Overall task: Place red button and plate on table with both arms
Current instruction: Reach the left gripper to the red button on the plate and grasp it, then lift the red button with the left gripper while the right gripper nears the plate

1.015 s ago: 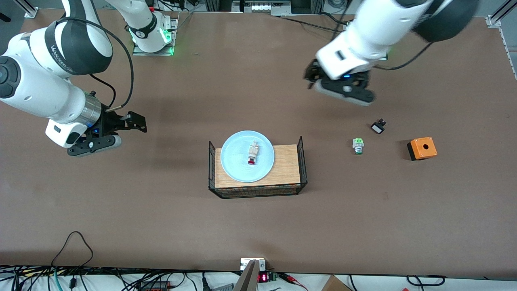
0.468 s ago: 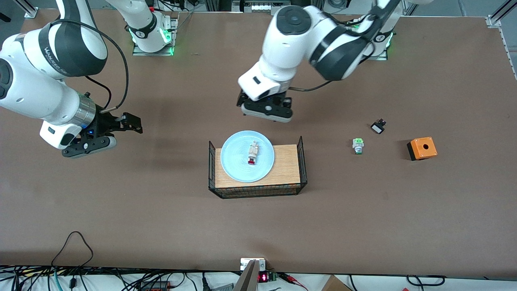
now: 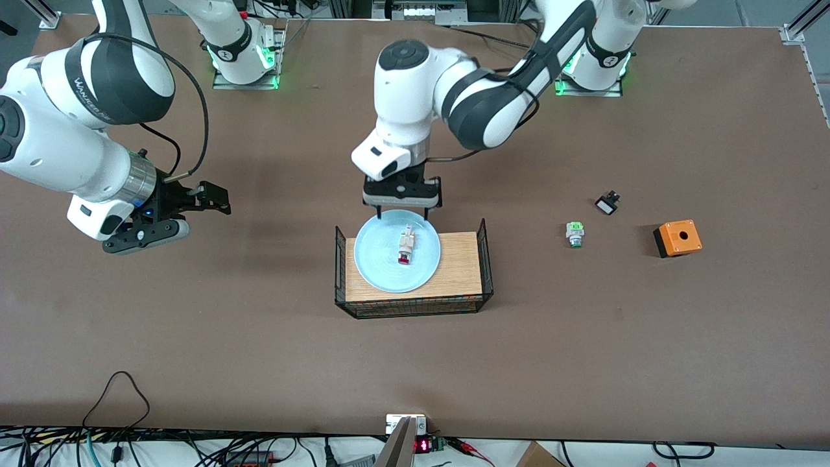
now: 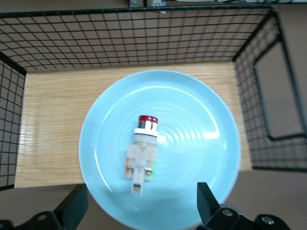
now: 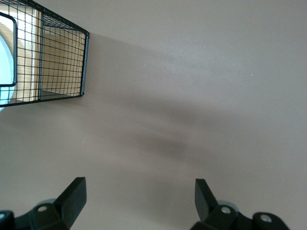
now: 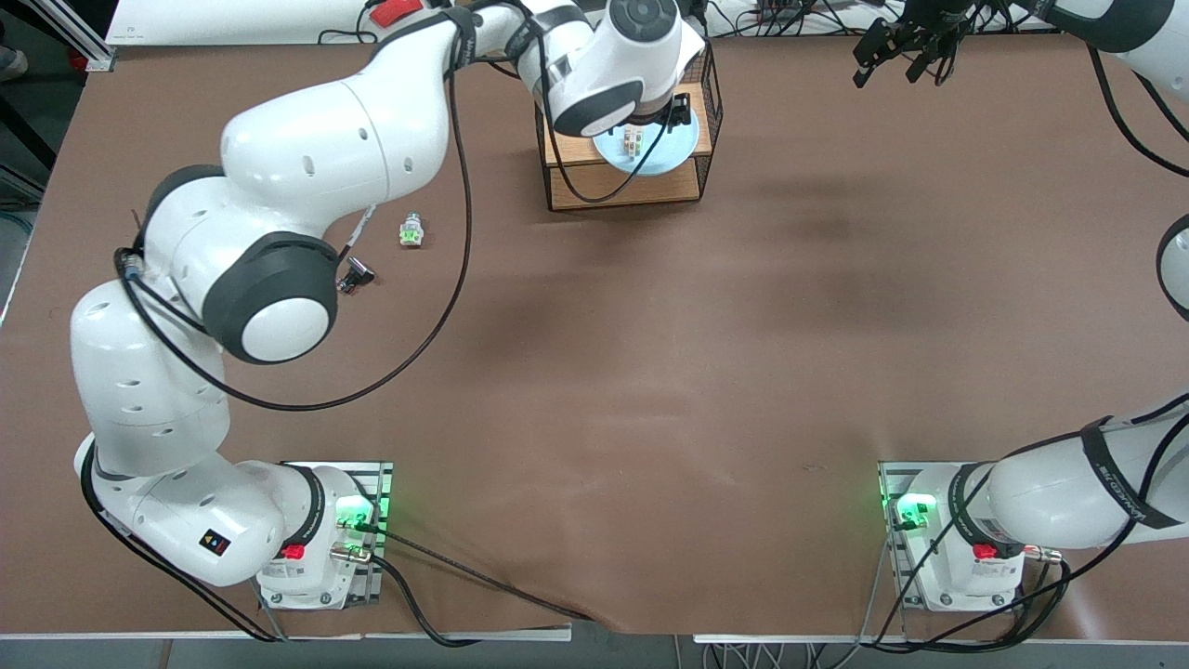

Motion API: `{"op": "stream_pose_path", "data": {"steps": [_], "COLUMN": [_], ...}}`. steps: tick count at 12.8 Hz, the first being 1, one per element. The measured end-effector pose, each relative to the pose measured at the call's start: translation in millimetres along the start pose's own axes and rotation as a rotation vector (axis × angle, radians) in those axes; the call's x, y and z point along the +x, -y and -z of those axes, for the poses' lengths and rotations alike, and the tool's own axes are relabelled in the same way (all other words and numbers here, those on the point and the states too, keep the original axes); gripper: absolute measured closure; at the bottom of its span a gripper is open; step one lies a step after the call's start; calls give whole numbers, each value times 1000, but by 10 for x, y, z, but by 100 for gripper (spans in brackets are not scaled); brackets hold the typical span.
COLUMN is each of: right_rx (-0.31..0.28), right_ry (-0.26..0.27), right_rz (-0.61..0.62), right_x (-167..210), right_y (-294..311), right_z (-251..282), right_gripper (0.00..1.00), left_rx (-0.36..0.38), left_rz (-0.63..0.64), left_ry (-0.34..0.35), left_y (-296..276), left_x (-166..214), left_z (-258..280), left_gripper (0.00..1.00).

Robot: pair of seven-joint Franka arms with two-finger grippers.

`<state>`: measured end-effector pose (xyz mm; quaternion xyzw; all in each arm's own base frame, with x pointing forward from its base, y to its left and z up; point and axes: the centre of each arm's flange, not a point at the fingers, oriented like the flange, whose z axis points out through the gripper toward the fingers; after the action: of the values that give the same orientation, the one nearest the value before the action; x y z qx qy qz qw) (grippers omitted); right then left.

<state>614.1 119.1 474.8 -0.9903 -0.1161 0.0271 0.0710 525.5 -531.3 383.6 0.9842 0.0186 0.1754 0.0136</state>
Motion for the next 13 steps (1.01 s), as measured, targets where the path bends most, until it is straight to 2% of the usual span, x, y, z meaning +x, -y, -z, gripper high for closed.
{"op": "stream_pose_path", "data": {"steps": [3,6,7,11,13], "right_rx": [50,61,62,61,61], "right_ry": [-17,-24,-26,-48,-70], "right_rz": [-7,-35,-50,-40,-11], "right_x": [22,32,38,68,87], "right_y": [82,121,184,519,708], "right_z": [4,7,3,-11,2], "right_gripper": [0,0,0,0,0], "left_rx": [-24,-65,-68,-61,-51], "left_rz": [30,46,50,57,57], "left_ry": [-21,-33,-36,-41,-37], "left_y": [-18,-61,-44,12,8], "left_x": [25,19,36,81,73], "left_z": [-329,-430,-469,-537,-527], "left_gripper": [0,4,13,63,66]}}
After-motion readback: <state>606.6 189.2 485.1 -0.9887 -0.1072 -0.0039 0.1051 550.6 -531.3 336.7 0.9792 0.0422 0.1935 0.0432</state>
